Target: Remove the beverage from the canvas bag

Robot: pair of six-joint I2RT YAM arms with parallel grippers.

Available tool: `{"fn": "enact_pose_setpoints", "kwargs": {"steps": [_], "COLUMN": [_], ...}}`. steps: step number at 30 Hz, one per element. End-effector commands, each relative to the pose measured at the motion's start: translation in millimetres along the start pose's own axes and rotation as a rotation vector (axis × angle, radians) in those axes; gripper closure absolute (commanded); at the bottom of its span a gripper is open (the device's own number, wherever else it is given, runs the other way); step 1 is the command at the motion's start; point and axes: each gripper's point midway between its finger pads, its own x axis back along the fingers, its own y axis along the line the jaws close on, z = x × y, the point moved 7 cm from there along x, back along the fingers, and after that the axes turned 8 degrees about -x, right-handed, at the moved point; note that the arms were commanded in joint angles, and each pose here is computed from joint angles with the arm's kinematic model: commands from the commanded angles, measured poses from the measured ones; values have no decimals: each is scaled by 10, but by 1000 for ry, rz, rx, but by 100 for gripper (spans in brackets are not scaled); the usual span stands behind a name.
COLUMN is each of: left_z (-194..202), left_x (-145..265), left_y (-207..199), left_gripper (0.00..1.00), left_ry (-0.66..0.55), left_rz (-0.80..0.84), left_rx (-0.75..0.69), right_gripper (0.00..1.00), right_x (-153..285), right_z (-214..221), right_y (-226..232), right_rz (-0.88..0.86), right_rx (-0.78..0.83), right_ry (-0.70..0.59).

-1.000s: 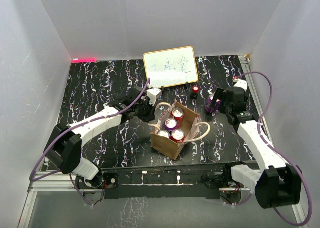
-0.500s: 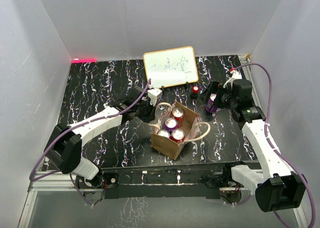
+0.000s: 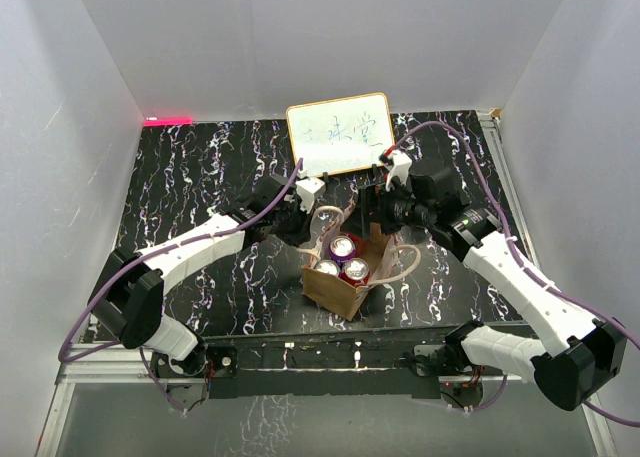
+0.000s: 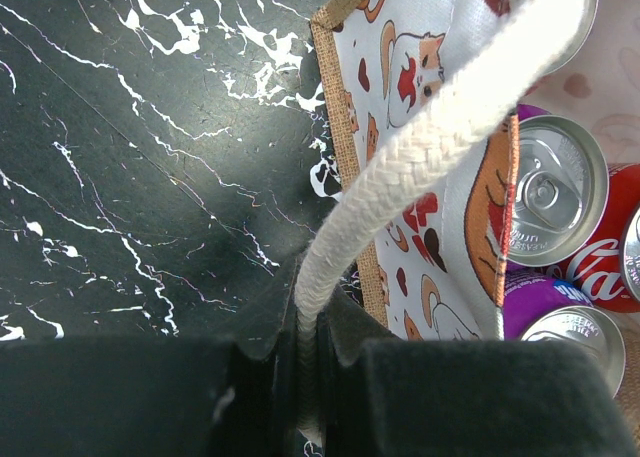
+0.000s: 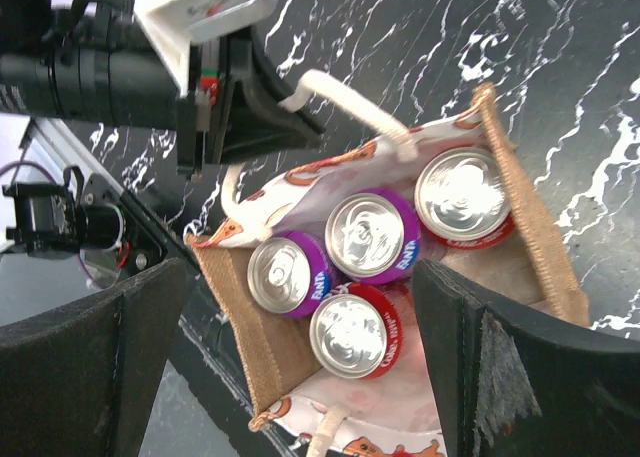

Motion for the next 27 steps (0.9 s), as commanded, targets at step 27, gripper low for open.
{"fn": "enact_pose_setpoints", "kwargs": {"steps": [27], "left_z": [-110], "left_x": [99], "left_y": [-51], "left_gripper": [100], "left_ry": [-23], "left_rz": [11], "left_rx": [-23], "right_gripper": [2], "right_x": [-207], "right_z": [836], "right_y": [-3], "right_rz": [338], "right_rx": [233], "right_ry": [385]}}
